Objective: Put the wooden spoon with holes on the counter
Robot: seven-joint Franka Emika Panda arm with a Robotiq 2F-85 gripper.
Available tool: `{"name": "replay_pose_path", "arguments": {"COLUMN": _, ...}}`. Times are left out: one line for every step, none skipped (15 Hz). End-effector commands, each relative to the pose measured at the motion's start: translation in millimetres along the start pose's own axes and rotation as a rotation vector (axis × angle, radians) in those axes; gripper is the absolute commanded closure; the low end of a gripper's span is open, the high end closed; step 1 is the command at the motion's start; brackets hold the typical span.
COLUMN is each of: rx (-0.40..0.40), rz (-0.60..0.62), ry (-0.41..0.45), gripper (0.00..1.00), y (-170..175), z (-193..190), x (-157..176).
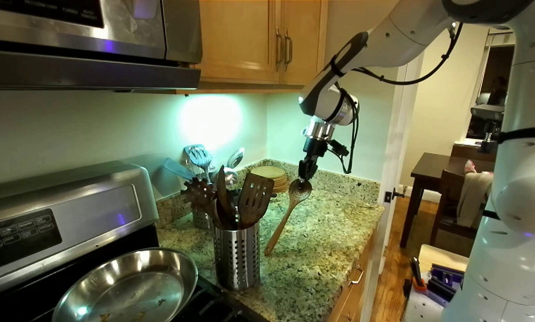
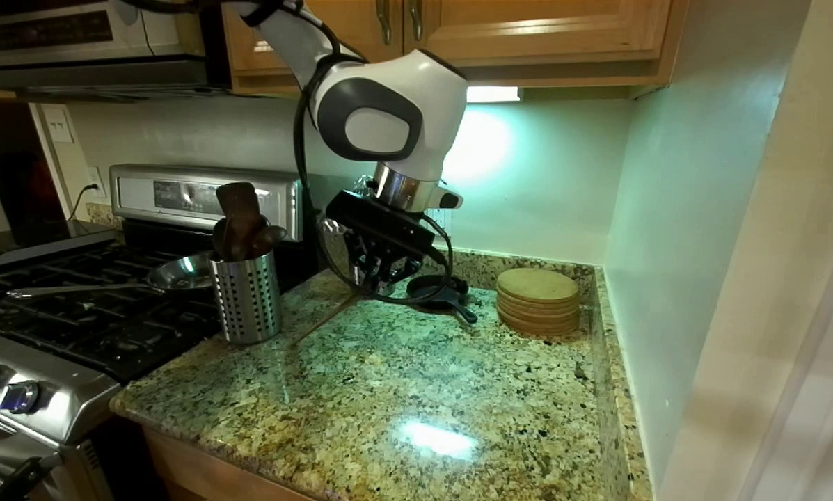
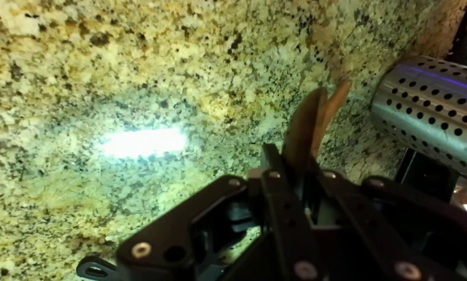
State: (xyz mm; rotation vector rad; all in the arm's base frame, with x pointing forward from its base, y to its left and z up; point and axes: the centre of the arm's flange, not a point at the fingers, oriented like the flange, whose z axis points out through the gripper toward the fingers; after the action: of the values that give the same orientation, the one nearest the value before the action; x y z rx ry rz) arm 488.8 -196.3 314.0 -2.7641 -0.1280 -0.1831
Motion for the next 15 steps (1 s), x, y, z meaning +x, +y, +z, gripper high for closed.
{"name": "replay_pose_path", "arguments": {"rx": 0.013, "rz": 0.018, "ry": -0.047, "gripper": 0.95, "y": 36.7, "z": 29.7, "x": 1.6}}
{"name": "replay_pose_path", "arguments": {"rx": 0.030, "rz": 0.028, "ry": -0.052, "gripper": 0.95, "y": 42.3, "z": 34.8, "x": 0.3}}
{"name": "replay_pose_path", "arguments": {"rx": 0.046, "rz": 0.039, "ry": -0.058, "gripper": 0.95, "y": 47.9, "z": 39.2, "x": -0.6}}
{"name": "replay_pose_path", "arguments": {"rx": 0.058, "rz": 0.044, "ry": -0.066, "gripper": 0.95, "y": 54.1, "z": 45.6, "x": -2.1}}
{"name": "replay_pose_path", "arguments": {"rx": 0.074, "rz": 0.049, "ry": -0.069, "gripper": 0.95, "y": 59.3, "z": 50.5, "x": -3.1}}
{"name": "replay_pose_path", "arguments": {"rx": 0.089, "rz": 0.057, "ry": -0.075, "gripper": 0.95, "y": 64.1, "z": 56.1, "x": -3.8}}
{"name": "replay_pose_path", "arguments": {"rx": 0.104, "rz": 0.062, "ry": -0.079, "gripper": 0.95, "y": 67.6, "z": 61.5, "x": -4.1}}
{"name": "replay_pose_path", "arguments": {"rx": 0.120, "rz": 0.065, "ry": -0.084, "gripper": 0.95, "y": 71.1, "z": 66.9, "x": -4.5}}
{"name": "replay_pose_path", "arguments": {"rx": 0.134, "rz": 0.070, "ry": -0.090, "gripper": 0.95, "y": 74.3, "z": 71.6, "x": -4.0}}
{"name": "replay_pose_path", "arguments": {"rx": 0.148, "rz": 0.077, "ry": -0.096, "gripper": 0.95, "y": 77.2, "z": 76.0, "x": -3.9}}
{"name": "replay_pose_path", "arguments": {"rx": 0.164, "rz": 0.084, "ry": -0.103, "gripper": 0.95, "y": 81.0, "z": 81.3, "x": -3.7}}
{"name": "replay_pose_path", "arguments": {"rx": 0.177, "rz": 0.092, "ry": -0.110, "gripper": 0.95, "y": 84.7, "z": 86.0, "x": -3.9}}
{"name": "replay_pose_path", "arguments": {"rx": 0.184, "rz": 0.097, "ry": -0.118, "gripper": 0.95, "y": 87.6, "z": 89.5, "x": -3.7}}
{"name": "replay_pose_path", "arguments": {"rx": 0.190, "rz": 0.103, "ry": -0.126, "gripper": 0.95, "y": 91.2, "z": 93.6, "x": -3.7}}
{"name": "replay_pose_path", "arguments": {"rx": 0.197, "rz": 0.106, "ry": -0.133, "gripper": 0.95, "y": 94.3, "z": 96.9, "x": -3.7}}
